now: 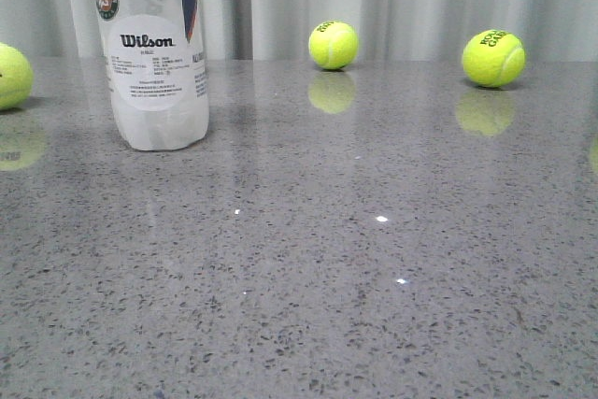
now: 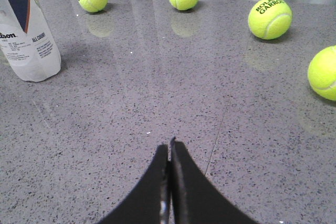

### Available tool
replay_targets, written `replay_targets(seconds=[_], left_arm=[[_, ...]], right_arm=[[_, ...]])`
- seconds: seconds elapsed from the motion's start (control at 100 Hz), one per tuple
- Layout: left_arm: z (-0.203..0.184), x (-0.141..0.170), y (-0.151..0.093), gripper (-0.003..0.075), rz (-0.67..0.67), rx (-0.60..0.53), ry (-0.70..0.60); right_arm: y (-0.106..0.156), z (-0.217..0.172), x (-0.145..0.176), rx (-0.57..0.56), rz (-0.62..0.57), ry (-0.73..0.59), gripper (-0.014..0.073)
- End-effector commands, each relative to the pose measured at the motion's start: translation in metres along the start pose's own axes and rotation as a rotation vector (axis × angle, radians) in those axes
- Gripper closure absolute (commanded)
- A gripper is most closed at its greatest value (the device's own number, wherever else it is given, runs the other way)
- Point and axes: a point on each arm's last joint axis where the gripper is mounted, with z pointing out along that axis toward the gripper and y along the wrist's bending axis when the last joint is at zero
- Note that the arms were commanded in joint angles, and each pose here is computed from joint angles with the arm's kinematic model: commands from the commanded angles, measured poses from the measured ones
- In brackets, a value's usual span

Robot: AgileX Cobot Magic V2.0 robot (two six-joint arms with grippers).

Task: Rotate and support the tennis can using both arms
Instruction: 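Set the can upright on the table and release with the left gripper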

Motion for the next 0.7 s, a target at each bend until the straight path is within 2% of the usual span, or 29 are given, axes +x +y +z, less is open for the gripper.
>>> replay_targets(seconds=[0.0, 0.19, 0.43, 0.69], left_arm=[[-0.031, -0.002, -0.004, 0.0741, 0.005, -0.044, -0.205], [-0.058, 0.040, -0.007, 0.0741, -0.002, -0.077, -0.273], [-0.075, 0.096, -0.013, 0.0741, -0.008, -0.080, -0.245], [-0.084, 0.134, -0.011, 0.0741, 0.021, -0.137, -0.324]], right_arm=[[-0.001, -0.002, -0.013, 0.016, 0.006, -0.090, 0.0652], [-0.001, -0.002, -0.013, 0.016, 0.006, -0.090, 0.0652], [-0.001, -0.002, -0.013, 0.016, 0.006, -0.090, 0.0652], [-0.001, -0.002, -0.013, 0.016, 0.006, -0.090, 0.0652]])
